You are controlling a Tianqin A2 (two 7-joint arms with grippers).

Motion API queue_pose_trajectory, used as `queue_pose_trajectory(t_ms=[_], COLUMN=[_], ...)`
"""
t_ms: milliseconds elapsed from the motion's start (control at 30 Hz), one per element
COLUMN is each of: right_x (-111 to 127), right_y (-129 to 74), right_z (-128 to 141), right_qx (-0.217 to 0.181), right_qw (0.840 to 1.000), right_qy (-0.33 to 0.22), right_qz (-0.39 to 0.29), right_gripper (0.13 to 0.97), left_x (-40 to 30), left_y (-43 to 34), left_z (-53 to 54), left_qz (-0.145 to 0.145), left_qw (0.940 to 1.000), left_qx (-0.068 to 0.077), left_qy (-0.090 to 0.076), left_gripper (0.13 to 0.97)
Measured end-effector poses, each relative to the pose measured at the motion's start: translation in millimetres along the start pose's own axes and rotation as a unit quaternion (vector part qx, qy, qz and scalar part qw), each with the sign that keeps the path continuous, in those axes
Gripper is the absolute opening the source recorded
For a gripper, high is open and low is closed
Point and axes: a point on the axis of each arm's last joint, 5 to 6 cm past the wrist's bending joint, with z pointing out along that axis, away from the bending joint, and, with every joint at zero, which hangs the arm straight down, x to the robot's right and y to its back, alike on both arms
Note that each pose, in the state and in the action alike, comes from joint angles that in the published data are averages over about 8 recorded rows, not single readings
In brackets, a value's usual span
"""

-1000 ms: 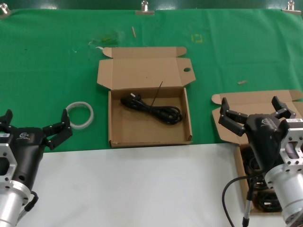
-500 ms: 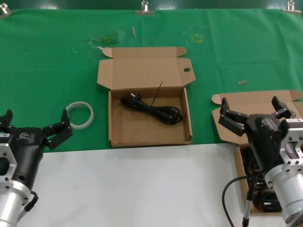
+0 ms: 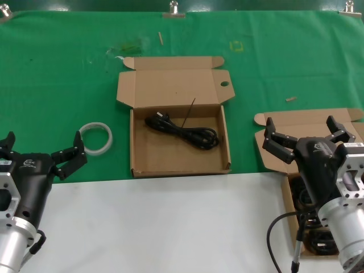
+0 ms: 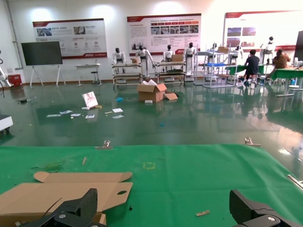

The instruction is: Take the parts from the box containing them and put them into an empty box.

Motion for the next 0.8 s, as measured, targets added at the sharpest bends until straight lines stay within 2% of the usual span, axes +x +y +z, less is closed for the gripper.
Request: queue_pose_trajectory(t_ms=[800], right_x=[0.0], right_y=[0.0], right_z=[0.0], right_qx=[0.000], right_qw=[1.000], right_qy=[0.000], right_qz=[0.000], right_gripper=[0.966], left_x=[0.0], left_y=[0.0], left_z=[0.0], left_qz=[0.000], left_qw=[1.0000], left_qx=[0.000], left_qy=[0.000], left_gripper=[0.966])
